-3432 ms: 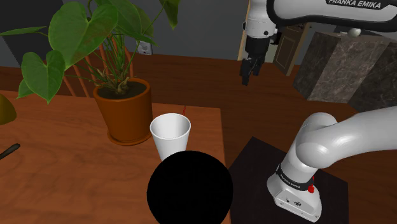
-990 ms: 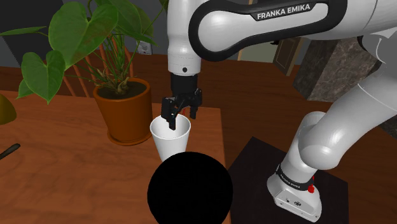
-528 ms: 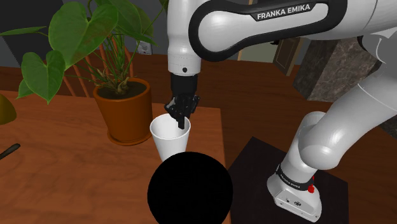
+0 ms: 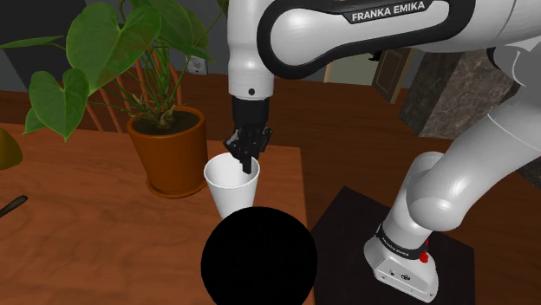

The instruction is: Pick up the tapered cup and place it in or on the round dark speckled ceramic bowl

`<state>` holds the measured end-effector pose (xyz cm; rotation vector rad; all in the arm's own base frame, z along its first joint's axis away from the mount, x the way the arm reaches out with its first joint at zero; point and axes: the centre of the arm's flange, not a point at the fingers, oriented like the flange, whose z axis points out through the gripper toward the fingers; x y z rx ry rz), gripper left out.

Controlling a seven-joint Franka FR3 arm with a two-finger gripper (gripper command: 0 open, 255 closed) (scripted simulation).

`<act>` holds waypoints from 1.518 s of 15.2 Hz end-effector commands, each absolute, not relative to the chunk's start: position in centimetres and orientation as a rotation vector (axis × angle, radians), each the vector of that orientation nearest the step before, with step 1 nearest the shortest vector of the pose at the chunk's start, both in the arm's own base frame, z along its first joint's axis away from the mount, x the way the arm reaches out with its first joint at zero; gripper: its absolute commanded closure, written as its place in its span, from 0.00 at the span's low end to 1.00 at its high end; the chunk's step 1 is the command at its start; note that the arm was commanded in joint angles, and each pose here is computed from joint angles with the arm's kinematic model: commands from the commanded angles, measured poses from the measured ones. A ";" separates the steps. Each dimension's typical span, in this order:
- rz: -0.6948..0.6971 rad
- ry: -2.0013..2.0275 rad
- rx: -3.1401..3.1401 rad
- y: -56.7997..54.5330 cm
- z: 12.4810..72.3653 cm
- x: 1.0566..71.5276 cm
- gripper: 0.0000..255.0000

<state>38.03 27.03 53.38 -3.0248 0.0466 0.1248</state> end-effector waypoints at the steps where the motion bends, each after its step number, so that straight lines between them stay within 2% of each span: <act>1: 0.125 0.046 -3.025 27.0 54.3 38.0 1.00; 23: 0.125 0.046 -3.025 27.0 65.9 38.0 1.00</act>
